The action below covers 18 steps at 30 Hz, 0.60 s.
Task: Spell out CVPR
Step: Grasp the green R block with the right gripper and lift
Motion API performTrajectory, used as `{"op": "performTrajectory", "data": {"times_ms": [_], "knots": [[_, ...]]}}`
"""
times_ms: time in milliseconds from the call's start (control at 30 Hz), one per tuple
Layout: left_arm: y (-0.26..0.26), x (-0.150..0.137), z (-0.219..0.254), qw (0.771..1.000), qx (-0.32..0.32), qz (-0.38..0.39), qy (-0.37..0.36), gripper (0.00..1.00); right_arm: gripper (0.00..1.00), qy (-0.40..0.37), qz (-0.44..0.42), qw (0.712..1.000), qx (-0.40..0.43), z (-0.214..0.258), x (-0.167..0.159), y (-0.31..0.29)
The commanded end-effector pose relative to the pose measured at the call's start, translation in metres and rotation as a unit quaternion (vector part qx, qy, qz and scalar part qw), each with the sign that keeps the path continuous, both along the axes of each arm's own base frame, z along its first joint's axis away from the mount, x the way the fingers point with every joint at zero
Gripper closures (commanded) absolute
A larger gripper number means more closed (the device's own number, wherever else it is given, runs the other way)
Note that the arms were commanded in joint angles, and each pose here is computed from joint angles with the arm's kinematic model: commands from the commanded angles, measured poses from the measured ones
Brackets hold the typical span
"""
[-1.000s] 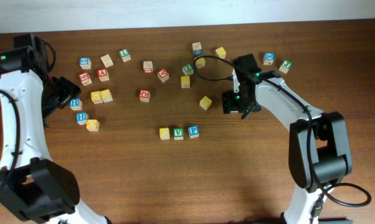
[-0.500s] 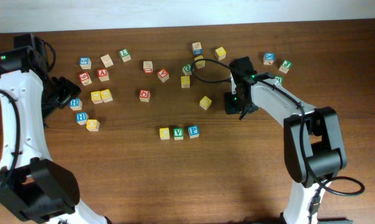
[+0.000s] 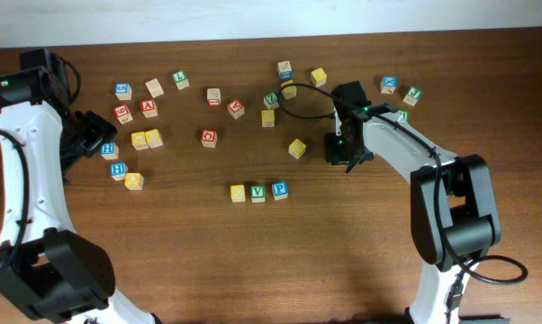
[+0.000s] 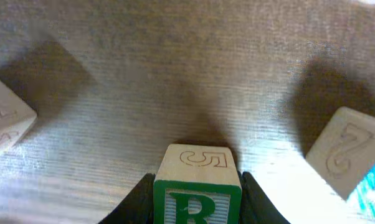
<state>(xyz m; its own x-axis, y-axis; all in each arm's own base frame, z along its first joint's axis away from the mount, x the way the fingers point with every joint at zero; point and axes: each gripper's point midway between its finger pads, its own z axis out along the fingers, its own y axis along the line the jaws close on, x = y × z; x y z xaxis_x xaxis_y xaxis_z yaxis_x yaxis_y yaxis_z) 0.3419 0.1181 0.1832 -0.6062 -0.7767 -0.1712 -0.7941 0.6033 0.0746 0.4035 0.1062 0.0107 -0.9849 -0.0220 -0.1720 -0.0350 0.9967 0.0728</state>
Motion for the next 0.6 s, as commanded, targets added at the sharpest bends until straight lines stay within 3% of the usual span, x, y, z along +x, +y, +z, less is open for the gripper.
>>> {"op": "performTrajectory", "data": {"times_ms": [0,200,300,567], "knots": [[0.002,0.000,0.001,1.000,0.002,0.008,-0.002,0.01,0.75,0.004,0.006,1.000,0.001,0.012,0.004,0.010],[0.002,0.000,0.001,1.000,0.002,0.008,-0.001,0.01,0.74,0.114,0.073,0.990,0.051,0.038,-0.056,0.071],[0.002,0.000,0.001,1.000,0.002,0.008,-0.001,0.01,0.74,0.131,0.071,0.989,0.022,0.025,-0.082,0.091],[0.002,0.000,0.001,1.000,0.002,0.008,-0.001,0.01,0.74,0.099,0.058,0.993,0.015,0.008,-0.077,0.101]]}}
